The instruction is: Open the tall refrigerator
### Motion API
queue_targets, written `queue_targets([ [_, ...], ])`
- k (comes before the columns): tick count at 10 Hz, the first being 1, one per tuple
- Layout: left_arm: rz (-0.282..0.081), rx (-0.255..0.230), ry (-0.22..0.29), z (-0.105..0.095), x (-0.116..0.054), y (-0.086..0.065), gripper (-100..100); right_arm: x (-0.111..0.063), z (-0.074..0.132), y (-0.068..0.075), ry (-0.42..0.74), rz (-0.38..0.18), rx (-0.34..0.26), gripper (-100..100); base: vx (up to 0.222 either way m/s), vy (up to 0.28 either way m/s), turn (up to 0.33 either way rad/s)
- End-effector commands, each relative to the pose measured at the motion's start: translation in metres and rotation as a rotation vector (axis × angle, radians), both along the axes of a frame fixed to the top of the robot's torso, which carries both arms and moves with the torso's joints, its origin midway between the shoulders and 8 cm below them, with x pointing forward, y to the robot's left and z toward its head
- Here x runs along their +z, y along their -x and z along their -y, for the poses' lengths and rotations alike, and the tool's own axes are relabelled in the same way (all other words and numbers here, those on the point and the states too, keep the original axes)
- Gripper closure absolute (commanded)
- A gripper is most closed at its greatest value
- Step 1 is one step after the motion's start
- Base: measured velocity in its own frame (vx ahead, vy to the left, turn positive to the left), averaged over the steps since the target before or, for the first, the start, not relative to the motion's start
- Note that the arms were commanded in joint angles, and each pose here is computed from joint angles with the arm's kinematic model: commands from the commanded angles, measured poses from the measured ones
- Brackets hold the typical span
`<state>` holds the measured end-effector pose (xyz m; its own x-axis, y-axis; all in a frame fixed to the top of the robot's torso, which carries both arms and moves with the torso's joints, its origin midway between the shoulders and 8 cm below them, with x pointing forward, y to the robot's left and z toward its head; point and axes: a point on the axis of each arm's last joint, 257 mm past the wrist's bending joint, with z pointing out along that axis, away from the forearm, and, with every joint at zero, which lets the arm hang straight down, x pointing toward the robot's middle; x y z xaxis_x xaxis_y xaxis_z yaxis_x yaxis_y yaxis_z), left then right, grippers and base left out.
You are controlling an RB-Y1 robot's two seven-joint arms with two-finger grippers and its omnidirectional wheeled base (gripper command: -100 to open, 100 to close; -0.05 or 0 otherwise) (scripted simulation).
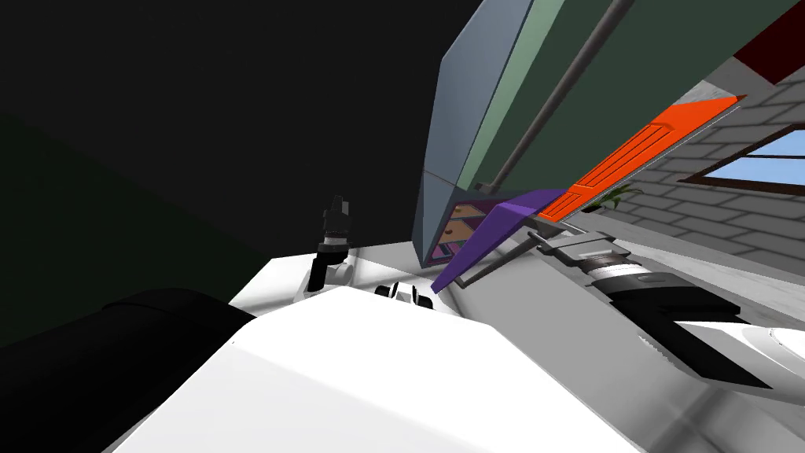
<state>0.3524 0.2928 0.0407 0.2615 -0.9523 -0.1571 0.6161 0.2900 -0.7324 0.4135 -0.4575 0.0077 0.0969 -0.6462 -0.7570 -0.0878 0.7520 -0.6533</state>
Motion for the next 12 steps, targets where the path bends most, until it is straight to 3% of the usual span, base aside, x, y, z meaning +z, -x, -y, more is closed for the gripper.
queue_targets([
  [1,0.000,0.000,0.000,0.0000,0.0000,0.0000,0,0.0028,0.0015,-0.0030,0.001,0.002,0.002,100,-0.210,-0.223,0.153],
  [5,0.000,0.000,0.000,-0.0001,-0.0002,0.0001,0,0.0067,0.0028,-0.0058,0.001,0.007,0.005,100,-0.170,-0.143,0.143],
  [12,-0.001,0.000,0.000,-0.0002,-0.0002,0.0000,0,0.0025,0.0045,-0.0084,0.000,-0.004,0.008,100,-0.245,-0.297,0.281],
])
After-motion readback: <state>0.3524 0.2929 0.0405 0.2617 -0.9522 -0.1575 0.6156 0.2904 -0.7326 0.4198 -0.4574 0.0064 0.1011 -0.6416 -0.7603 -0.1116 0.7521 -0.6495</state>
